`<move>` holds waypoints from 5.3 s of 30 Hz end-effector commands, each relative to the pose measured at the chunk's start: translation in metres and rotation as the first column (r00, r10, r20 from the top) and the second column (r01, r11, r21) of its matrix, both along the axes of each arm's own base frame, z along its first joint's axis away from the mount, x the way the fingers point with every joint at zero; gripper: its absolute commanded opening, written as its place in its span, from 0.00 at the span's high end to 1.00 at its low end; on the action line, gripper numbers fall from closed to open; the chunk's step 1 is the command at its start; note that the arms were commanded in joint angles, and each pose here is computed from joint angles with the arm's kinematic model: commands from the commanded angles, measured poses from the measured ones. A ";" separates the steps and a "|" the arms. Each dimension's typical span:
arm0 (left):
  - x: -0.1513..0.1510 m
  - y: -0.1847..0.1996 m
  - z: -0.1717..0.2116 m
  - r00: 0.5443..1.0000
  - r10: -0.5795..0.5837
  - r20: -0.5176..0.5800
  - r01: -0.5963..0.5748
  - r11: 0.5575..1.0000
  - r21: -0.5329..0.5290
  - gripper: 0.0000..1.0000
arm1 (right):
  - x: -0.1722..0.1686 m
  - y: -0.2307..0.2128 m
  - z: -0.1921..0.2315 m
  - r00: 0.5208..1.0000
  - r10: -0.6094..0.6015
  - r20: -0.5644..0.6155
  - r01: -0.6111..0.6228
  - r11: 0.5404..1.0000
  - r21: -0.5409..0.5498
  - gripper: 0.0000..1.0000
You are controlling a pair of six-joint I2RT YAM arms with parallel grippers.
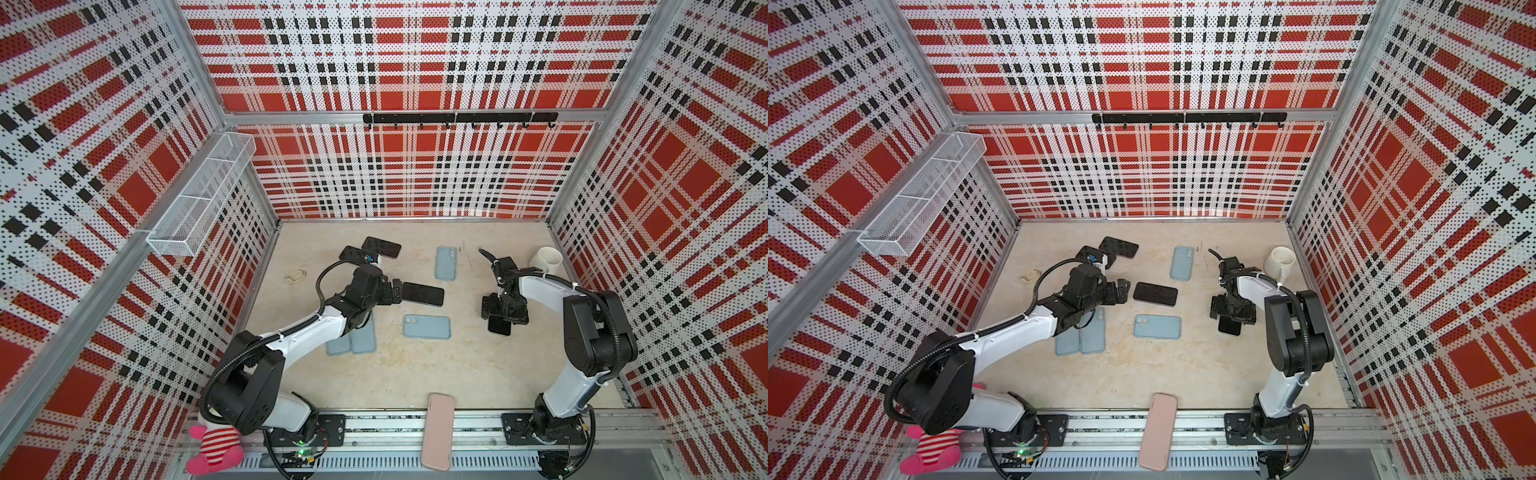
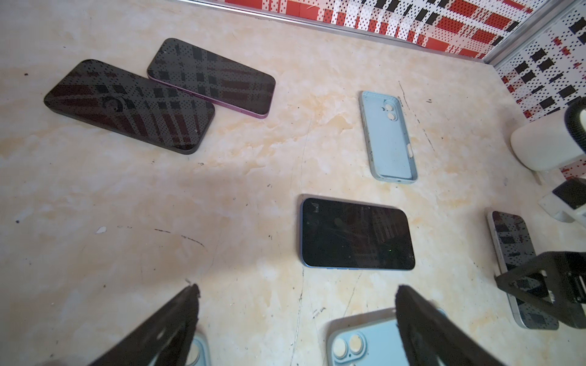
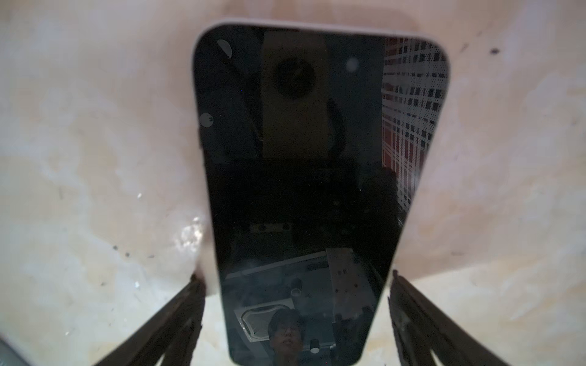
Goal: Put the phone into the phone case
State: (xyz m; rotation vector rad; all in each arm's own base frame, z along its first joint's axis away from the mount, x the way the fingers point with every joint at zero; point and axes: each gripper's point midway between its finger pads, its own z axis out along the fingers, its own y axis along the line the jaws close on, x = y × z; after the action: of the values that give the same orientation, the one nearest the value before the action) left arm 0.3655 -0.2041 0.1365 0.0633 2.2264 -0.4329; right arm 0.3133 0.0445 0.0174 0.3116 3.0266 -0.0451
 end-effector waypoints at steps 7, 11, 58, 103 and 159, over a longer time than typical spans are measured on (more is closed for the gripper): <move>0.009 -0.012 0.011 0.999 -0.027 0.024 0.027 0.999 -0.029 0.02 | 0.005 -0.007 -0.007 1.000 -0.009 0.001 0.009 0.999 -0.033 0.22; 0.012 -0.029 0.023 0.996 -0.088 0.018 0.090 0.990 -0.108 0.02 | 0.014 -0.003 0.015 0.997 0.062 0.052 -0.062 0.998 -0.015 0.40; -0.037 -0.071 0.012 0.809 -0.550 -0.205 0.325 0.711 -0.624 0.51 | 0.000 0.260 0.120 -0.125 0.873 0.472 -0.978 -0.026 -0.209 0.67; -0.047 -0.075 0.073 0.864 -0.472 0.173 0.380 0.387 -0.840 0.98 | -0.004 0.192 0.177 0.807 0.055 0.588 -0.588 0.172 0.790 0.53; -0.055 -0.056 -0.079 0.930 -0.268 -0.253 0.178 0.927 -0.329 0.35 | -0.035 0.150 0.085 0.926 0.080 0.369 -0.363 0.458 0.812 1.00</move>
State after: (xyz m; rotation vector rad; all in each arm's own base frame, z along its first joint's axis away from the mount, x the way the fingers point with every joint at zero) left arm 0.3096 -0.2561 0.0600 0.0707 2.4206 -0.9942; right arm 0.2715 0.1893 0.0943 0.0239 2.5110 1.4721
